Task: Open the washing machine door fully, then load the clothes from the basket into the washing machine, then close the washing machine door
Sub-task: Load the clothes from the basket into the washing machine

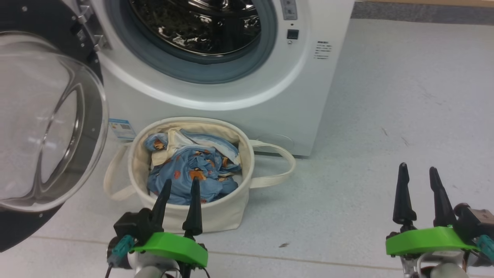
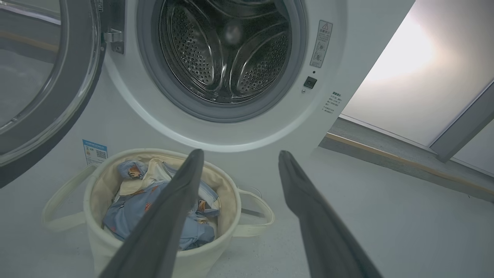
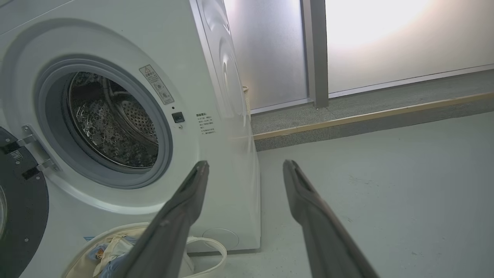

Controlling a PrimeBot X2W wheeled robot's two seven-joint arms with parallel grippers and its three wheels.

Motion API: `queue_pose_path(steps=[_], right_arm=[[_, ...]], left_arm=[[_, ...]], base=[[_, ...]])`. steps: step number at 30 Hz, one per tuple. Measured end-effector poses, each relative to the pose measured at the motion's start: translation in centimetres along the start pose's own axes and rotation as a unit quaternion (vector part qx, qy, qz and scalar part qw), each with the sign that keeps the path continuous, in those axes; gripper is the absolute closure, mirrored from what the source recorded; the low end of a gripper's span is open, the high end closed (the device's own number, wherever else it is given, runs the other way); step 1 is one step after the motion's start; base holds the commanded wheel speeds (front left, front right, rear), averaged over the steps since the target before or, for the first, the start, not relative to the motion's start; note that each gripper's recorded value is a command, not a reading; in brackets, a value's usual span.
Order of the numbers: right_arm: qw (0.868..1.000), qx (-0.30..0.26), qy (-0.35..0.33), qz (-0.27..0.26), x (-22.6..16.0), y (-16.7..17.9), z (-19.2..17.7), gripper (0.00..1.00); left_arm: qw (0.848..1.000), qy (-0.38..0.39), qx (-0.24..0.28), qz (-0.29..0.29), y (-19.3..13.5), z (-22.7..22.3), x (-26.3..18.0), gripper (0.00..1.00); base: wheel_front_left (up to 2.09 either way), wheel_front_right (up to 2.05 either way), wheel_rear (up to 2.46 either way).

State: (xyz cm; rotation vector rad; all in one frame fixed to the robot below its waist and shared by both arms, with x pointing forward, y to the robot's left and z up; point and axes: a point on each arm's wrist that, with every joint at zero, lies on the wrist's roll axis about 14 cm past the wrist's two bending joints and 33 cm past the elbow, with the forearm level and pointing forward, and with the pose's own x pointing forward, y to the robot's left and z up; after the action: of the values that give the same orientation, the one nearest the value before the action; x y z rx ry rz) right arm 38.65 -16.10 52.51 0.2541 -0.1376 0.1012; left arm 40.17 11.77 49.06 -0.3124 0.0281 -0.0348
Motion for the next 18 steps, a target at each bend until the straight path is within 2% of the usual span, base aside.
queue_pose_path(steps=[11, 18], right_arm=[[1.000, 0.003, 0.010, 0.007, 0.34, 0.47, -0.76, 0.00], [1.000, 0.005, 0.008, 0.011, 0.87, 0.76, -0.76, 0.00]], left_arm=[[1.000, 0.001, 0.026, 0.000, 0.24, -0.23, -0.05, 0.00], [1.000, 0.005, 0.029, -0.008, -0.08, -0.51, 0.03, 0.00]], base=[[1.31, -1.92, 0.61], [0.99, -0.99, 0.00]])
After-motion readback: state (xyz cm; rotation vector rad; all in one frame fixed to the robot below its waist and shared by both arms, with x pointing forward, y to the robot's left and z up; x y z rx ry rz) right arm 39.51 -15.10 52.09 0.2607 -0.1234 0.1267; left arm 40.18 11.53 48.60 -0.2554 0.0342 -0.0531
